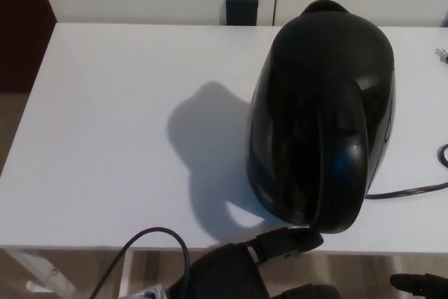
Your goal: The robot walk towards a table in front and click the button on the base of the boilling pot using its left middle finger
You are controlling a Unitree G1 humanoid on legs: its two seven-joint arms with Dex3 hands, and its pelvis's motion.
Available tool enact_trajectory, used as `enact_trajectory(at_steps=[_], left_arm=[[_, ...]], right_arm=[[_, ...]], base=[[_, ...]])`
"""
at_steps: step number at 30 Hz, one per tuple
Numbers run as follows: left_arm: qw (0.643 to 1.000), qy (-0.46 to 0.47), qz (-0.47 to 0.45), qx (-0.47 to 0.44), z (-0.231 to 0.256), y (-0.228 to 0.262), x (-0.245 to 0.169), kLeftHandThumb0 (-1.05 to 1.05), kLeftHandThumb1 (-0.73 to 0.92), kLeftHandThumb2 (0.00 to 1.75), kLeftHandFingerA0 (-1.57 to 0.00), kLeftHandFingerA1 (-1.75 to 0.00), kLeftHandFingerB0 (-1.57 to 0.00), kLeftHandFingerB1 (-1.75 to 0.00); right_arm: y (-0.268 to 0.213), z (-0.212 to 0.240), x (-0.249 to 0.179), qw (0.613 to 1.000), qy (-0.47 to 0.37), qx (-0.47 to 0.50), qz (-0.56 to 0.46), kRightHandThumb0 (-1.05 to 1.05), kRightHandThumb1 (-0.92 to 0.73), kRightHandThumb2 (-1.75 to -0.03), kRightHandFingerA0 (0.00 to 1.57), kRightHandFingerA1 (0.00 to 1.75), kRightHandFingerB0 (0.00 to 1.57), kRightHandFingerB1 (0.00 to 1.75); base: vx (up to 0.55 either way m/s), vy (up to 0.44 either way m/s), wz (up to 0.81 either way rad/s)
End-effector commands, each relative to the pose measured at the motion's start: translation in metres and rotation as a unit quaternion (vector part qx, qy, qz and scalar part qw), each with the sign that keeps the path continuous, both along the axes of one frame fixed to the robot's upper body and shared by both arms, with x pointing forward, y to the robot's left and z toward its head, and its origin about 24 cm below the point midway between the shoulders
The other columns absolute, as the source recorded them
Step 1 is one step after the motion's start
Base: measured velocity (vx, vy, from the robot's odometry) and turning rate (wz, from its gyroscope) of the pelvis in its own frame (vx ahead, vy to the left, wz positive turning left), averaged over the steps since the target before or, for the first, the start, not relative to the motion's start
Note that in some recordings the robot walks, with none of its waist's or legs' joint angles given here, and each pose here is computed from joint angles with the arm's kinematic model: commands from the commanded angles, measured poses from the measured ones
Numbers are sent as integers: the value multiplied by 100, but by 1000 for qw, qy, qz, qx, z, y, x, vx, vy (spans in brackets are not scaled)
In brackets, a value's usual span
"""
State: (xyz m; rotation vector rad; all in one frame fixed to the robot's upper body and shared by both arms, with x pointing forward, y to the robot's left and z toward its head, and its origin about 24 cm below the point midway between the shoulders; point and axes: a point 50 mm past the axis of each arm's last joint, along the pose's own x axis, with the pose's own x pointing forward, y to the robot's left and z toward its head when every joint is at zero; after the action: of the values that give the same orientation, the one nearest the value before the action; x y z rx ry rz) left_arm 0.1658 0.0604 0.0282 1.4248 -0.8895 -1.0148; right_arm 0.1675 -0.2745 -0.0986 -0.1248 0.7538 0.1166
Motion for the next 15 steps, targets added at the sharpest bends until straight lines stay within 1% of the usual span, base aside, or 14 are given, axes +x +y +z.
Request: enact_trajectory(at_steps=[1,2,3,4,5,7,10,11,12,14,15], left_arm=[[1000,-8,16,18,-5,5,7,-66,81,64,-26,-29,-17,-26],[1000,-4,17,19,-6,5,8,-66,80,65,-26,-29,-16,-27],[1000,-5,17,21,-6,5,8,-66,80,64,-26,-29,-16,-26],[1000,-8,16,24,-5,4,8,-66,80,64,-26,-29,-16,-26],[1000,-7,17,22,-6,4,8,-66,80,64,-26,-29,-16,-26],[1000,-8,17,20,-7,4,8,-67,80,64,-26,-29,-16,-26],[1000,-1,19,20,-8,4,8,-66,79,64,-26,-29,-17,-27],[1000,0,18,20,-9,4,8,-70,67,90,-19,-40,-12,-38],[1000,1,19,21,-9,4,8,-67,80,65,-27,-29,-16,-27],[999,-1,21,28,-11,4,8,-67,81,64,-27,-29,-17,-26],[999,-2,22,29,-11,4,8,-67,82,64,-27,-29,-17,-27]], right_arm=[[-2,1,-1,1000,-11,4,3,-39,-41,-79,64,63,48,53],[-1,1,-1,1000,-12,3,7,-42,-42,-79,63,62,47,52],[-2,1,-1,1000,-11,1,6,-36,-50,-55,65,47,58,42],[-2,1,-1,1000,-9,-1,2,-36,-50,-55,65,47,58,42],[-2,1,0,1000,-6,-1,4,-34,-50,-55,63,46,55,41],[-2,0,0,1000,-5,1,0,-33,-52,-56,64,47,54,41],[-1,1,0,1000,-10,6,3,-33,-51,-55,63,47,58,41],[-1,2,0,1000,-13,7,7,-33,-50,-55,64,47,59,42],[-1,2,0,1000,-13,6,7,-34,-52,-56,63,46,54,41],[0,2,0,1000,-12,2,7,-33,-53,-55,61,46,52,40],[0,2,1,1000,-12,3,6,-33,-52,-56,63,47,56,42]], base=[[0,0,0],[0,0,0],[0,0,0],[0,0,0],[0,0,0],[0,0,0],[0,0,0],[0,0,0],[0,0,0],[0,0,0],[0,0,0]])
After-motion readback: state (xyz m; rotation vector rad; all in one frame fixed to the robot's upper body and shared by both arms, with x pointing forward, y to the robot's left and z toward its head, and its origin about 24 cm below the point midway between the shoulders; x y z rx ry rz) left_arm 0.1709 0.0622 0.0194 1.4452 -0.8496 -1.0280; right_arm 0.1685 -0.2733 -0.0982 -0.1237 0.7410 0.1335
